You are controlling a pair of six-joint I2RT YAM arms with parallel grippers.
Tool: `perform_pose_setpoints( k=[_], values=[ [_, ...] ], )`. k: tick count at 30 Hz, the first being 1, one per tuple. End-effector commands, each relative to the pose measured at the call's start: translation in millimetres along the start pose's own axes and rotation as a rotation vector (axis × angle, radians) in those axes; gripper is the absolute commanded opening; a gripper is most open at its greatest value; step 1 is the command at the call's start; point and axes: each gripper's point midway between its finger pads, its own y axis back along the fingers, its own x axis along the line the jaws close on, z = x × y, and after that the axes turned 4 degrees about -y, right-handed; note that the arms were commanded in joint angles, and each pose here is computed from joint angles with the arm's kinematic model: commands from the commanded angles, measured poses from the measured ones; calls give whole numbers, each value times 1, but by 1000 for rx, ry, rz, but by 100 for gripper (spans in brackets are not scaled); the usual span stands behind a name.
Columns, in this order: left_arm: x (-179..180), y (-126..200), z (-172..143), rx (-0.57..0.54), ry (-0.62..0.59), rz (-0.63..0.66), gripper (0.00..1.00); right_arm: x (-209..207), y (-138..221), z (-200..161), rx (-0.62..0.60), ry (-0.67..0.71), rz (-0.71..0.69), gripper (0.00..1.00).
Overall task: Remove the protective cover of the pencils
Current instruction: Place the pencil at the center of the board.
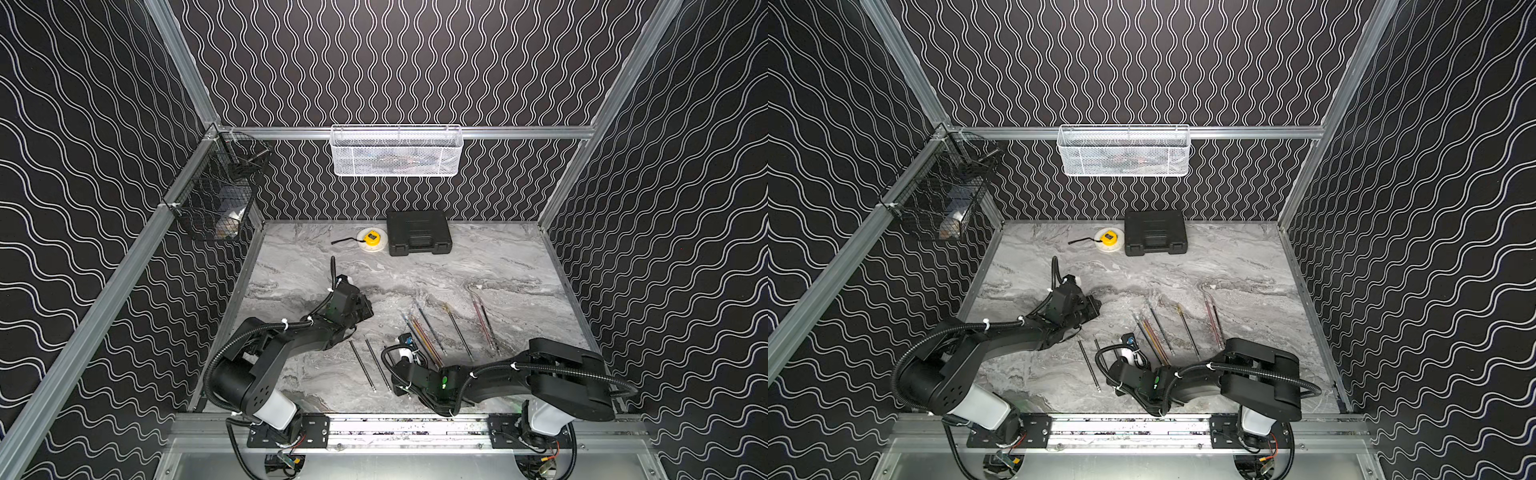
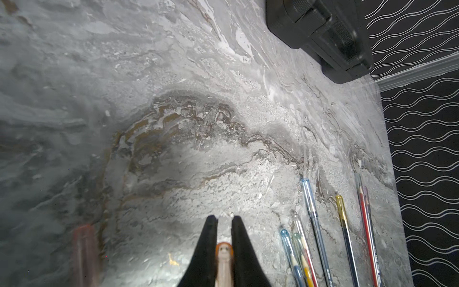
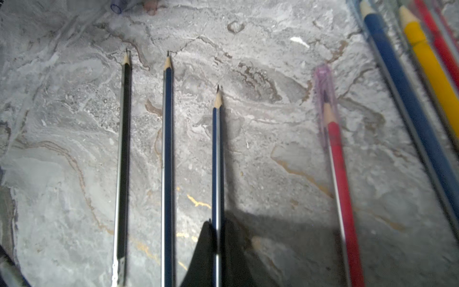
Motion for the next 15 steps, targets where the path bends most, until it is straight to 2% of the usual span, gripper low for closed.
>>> perform_pose_setpoints(
  k=[1, 6, 10, 15],
  values=[
    [0, -5, 2, -12, -2, 3, 8, 1, -3, -2, -3, -38, 15, 1],
    [5, -17, -5, 23, -1, 18, 9, 1, -8, -6, 10, -40, 10, 6],
    [9, -24, -10, 51, -6, 41, 10, 1, -8, -6, 9, -43, 11, 26],
    [17, -30, -15, 81, -8, 88, 11, 2, -6, -4, 5, -37, 8, 30]
  ],
)
